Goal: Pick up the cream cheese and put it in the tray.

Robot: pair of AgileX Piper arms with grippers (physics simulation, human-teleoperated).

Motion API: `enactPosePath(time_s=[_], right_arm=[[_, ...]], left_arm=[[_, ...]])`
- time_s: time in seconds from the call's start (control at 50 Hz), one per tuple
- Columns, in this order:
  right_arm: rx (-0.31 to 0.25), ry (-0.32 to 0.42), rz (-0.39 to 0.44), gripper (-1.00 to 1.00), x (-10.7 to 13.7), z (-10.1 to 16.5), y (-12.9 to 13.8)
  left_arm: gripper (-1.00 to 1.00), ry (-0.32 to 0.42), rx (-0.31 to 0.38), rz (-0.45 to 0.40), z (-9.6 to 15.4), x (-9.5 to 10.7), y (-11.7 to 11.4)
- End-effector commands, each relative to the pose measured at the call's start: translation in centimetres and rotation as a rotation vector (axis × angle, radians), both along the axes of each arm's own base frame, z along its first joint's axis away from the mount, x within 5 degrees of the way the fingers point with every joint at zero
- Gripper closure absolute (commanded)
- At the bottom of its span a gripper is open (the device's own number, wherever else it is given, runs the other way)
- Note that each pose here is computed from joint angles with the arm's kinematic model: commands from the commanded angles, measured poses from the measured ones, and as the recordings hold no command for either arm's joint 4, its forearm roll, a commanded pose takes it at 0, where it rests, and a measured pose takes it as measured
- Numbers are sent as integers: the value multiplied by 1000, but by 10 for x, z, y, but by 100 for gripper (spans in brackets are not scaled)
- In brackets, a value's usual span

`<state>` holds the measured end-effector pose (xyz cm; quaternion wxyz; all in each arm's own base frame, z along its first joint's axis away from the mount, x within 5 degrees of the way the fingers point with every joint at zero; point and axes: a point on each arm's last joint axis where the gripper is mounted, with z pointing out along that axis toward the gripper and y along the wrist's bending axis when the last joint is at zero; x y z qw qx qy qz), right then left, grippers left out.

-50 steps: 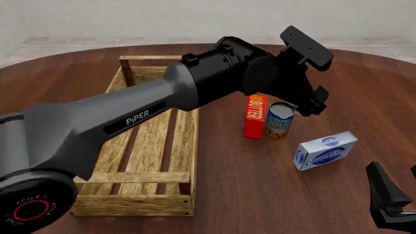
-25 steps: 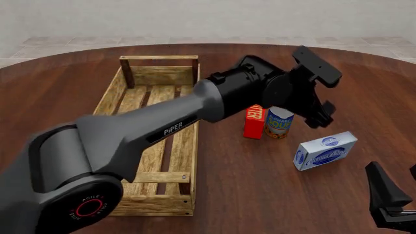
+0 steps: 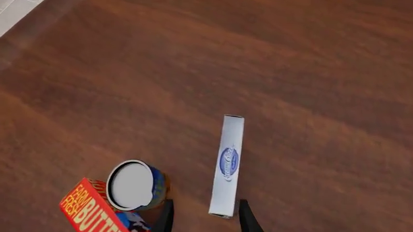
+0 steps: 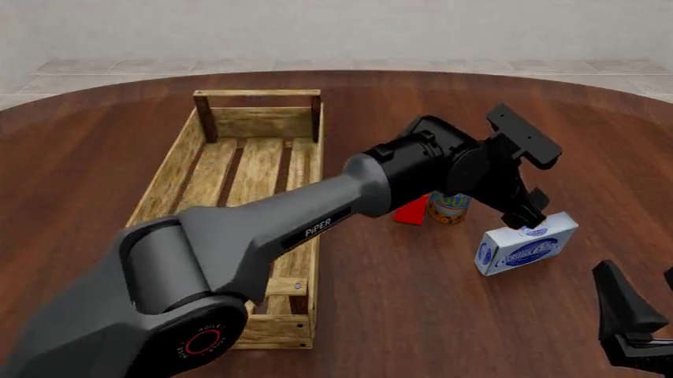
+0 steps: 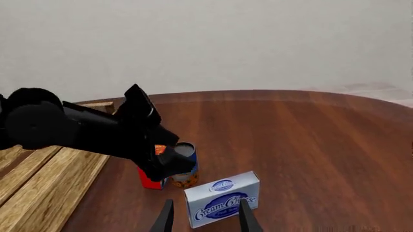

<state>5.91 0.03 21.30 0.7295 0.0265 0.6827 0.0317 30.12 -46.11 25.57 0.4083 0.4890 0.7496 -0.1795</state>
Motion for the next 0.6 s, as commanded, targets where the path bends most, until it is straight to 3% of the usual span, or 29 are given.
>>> enactPosePath(time_s=[0.02,0.6], right_arm=[[7,4,-5,-100,1,0,0],[23,7,-10,-100,1,0,-1]], left_arm=[[-100,18,16,-4,-18,-1,-8],[-100,41,75,-18,-52,5,-22]])
